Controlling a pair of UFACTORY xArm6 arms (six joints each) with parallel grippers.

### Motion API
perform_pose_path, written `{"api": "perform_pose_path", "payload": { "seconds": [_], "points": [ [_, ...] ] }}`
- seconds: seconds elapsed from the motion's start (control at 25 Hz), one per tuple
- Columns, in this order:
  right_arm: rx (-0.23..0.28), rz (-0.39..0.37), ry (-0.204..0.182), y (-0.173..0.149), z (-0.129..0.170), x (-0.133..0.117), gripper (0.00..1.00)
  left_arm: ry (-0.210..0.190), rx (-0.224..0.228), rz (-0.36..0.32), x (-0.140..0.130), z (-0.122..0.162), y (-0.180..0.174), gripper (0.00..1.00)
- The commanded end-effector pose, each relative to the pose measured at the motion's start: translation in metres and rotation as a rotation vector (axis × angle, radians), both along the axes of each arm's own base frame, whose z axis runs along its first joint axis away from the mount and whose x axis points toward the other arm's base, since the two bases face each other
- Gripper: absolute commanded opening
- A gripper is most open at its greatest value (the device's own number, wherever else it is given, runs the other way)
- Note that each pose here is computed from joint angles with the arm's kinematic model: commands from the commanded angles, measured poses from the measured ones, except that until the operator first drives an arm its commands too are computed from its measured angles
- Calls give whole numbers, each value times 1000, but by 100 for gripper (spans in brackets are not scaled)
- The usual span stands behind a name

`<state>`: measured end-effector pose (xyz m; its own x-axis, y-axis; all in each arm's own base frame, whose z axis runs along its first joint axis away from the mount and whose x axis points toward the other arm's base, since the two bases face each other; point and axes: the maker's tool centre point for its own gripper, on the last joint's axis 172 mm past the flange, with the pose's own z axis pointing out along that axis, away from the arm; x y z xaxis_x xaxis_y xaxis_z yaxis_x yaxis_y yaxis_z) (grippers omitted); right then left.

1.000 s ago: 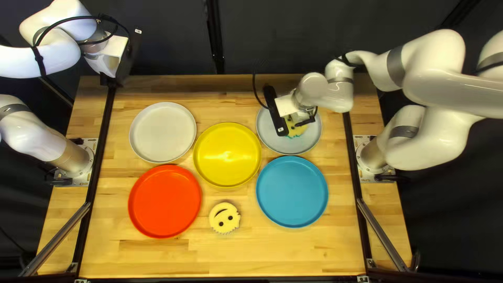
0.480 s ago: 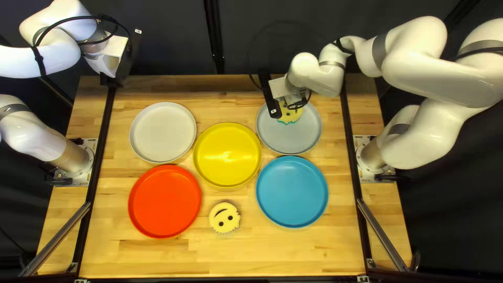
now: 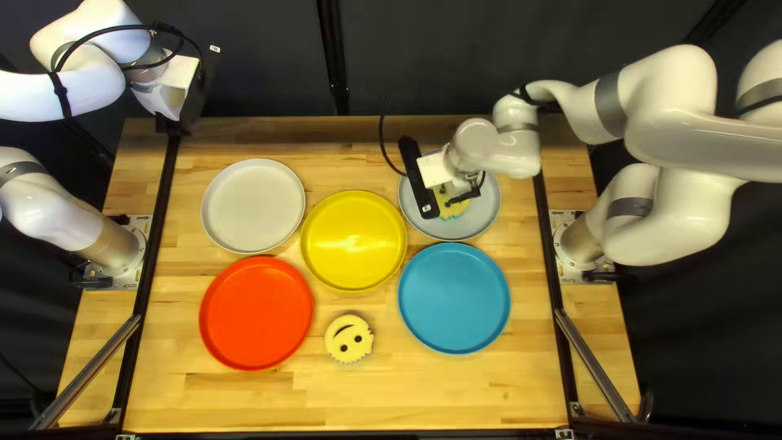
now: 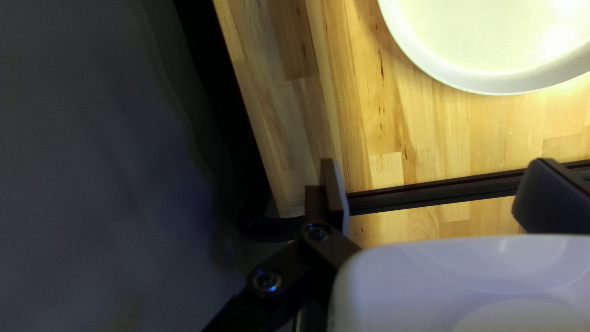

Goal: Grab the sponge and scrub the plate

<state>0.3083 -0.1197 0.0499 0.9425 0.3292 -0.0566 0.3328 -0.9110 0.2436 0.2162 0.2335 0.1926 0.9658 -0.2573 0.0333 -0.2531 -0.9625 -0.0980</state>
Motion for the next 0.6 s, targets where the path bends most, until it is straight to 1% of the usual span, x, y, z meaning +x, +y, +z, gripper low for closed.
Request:
{"api": "perform_pose_path", "payload": {
  "seconds": [0.04, 0.16, 0.32, 0.6],
  "points": [
    [3, 5, 4, -17, -5, 8, 0, 0, 0, 0, 0, 0, 0, 100],
    [13, -5, 8, -33, -8, 15, 0, 0, 0, 0, 0, 0, 0, 100],
    [23, -33, 19, -56, -4, 23, 0, 0, 0, 0, 0, 0, 0, 100],
    [29, -76, 42, -76, 1, 30, 0, 0, 0, 0, 0, 0, 0, 100]
  ]
}}
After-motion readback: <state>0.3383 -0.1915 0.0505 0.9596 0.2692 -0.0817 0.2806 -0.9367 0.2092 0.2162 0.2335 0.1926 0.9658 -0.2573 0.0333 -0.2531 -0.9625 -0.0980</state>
